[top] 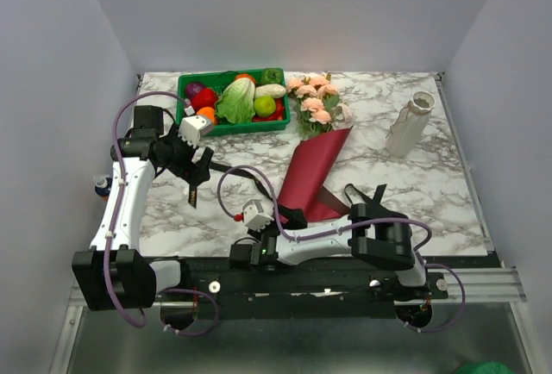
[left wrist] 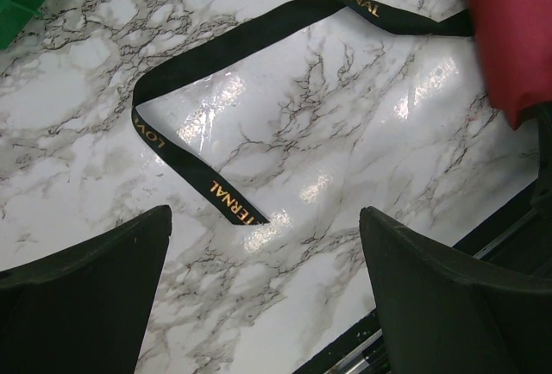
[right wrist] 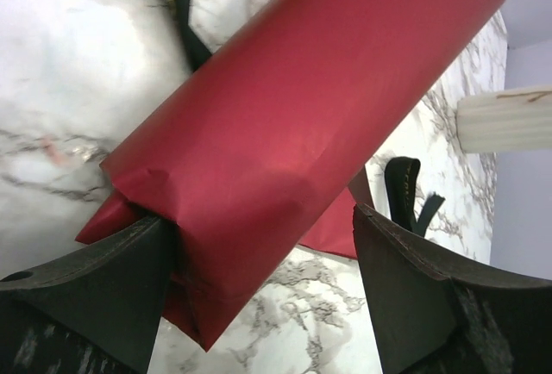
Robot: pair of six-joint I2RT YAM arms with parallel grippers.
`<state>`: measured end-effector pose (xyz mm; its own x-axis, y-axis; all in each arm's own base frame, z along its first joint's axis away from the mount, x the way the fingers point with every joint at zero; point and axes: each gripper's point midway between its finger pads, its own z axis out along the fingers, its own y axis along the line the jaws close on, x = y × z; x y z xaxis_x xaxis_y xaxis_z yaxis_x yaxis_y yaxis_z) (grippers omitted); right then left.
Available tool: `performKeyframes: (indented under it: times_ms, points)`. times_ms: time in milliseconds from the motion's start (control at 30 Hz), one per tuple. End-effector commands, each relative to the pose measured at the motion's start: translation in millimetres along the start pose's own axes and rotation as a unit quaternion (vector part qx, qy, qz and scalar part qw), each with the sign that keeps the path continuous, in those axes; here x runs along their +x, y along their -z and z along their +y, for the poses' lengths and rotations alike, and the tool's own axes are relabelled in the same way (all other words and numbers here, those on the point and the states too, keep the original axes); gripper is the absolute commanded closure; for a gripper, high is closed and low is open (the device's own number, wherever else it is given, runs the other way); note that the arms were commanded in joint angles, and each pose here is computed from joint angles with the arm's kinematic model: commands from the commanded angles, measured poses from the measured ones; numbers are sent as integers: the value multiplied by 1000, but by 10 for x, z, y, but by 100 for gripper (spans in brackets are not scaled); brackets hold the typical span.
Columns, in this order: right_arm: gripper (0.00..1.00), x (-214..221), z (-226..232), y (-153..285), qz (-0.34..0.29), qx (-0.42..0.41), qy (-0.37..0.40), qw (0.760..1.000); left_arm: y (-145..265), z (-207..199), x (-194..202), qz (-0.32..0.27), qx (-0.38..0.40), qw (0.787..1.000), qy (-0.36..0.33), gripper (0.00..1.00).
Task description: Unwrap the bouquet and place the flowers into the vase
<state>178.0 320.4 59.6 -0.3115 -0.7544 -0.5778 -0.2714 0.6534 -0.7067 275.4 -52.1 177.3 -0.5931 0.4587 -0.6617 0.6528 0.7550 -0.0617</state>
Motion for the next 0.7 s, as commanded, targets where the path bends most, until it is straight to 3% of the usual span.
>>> performKeyframes:
  times_ms: [0, 133, 333, 667]
  points:
    - [12, -150, -224, 5, -28, 29, -34, 999, 41, -29, -79, -15, 6, 1000, -4, 1]
    - [15, -238, -315, 29, -42, 49, -53, 996, 48, -23, -101, -17, 6, 1000, -3, 1]
    - [22, -404, -867, 196, -86, 136, -123, 979, 77, -36, -161, -25, 9, 1000, -2, 1]
    - [21, -483, -1260, 437, -100, 105, -248, 958, 113, -71, -164, -27, 12, 1000, -8, 1]
